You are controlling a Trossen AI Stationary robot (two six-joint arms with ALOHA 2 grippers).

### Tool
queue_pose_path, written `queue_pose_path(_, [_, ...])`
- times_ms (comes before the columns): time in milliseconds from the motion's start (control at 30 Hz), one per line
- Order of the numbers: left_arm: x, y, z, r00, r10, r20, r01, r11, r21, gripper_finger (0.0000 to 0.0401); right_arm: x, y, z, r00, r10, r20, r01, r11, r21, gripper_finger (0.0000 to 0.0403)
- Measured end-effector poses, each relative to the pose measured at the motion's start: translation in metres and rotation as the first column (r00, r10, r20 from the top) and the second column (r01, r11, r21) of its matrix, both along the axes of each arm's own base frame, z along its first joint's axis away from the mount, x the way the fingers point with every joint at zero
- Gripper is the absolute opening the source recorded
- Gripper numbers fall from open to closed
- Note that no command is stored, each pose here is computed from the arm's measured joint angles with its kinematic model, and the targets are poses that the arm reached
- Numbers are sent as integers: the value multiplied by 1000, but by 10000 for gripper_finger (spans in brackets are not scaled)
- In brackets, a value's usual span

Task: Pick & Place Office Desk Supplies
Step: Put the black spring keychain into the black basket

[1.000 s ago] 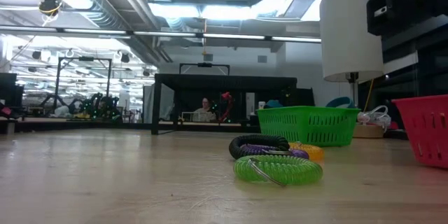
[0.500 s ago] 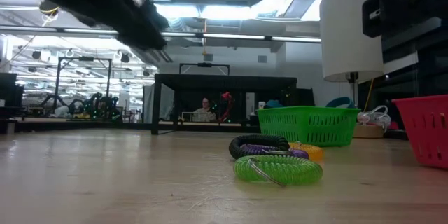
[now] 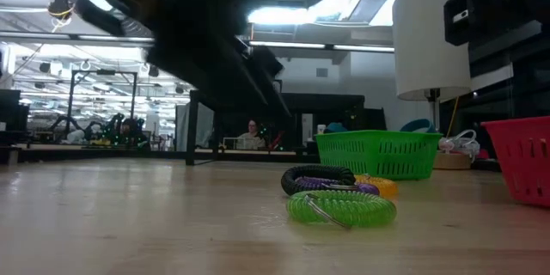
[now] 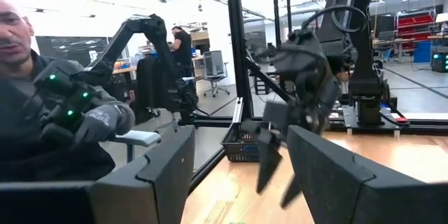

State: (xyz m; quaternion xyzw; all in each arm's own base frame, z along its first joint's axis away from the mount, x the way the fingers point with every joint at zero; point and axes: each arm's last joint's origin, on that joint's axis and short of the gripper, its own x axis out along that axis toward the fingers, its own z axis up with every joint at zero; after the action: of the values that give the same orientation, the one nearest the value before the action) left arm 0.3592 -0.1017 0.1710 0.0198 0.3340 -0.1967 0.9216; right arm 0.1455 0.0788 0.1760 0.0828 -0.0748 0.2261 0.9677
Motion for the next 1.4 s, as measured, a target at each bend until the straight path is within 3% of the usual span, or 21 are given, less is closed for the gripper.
queue_pose_path(333, [31, 8, -19, 997, 61, -45, -56, 991, 123, 184, 0, 0, -1, 1000, 9, -10, -9, 1000, 3, 229])
queue_pose_path(567, [32, 11, -14, 997, 69, -24, -66, 990, 121, 182, 0, 1, -1, 1000, 17, -10, -17, 1000, 3, 229])
queue_pose_path(967, [33, 22, -14, 992, 128, 1, -125, 968, 215, 181, 0, 1, -1, 1000, 17, -11, -17, 1000, 5, 229])
queue_pose_path(1233, [33, 38, -19, 993, 90, -75, -78, 985, 153, 181, 0, 1, -1, 1000, 18, -12, -18, 1000, 8, 229])
queue_pose_path(1400, [33, 33, -18, 996, 46, -71, -37, 992, 119, 172, 0, 1, -1, 1000, 19, -16, -19, 1000, 15, 229])
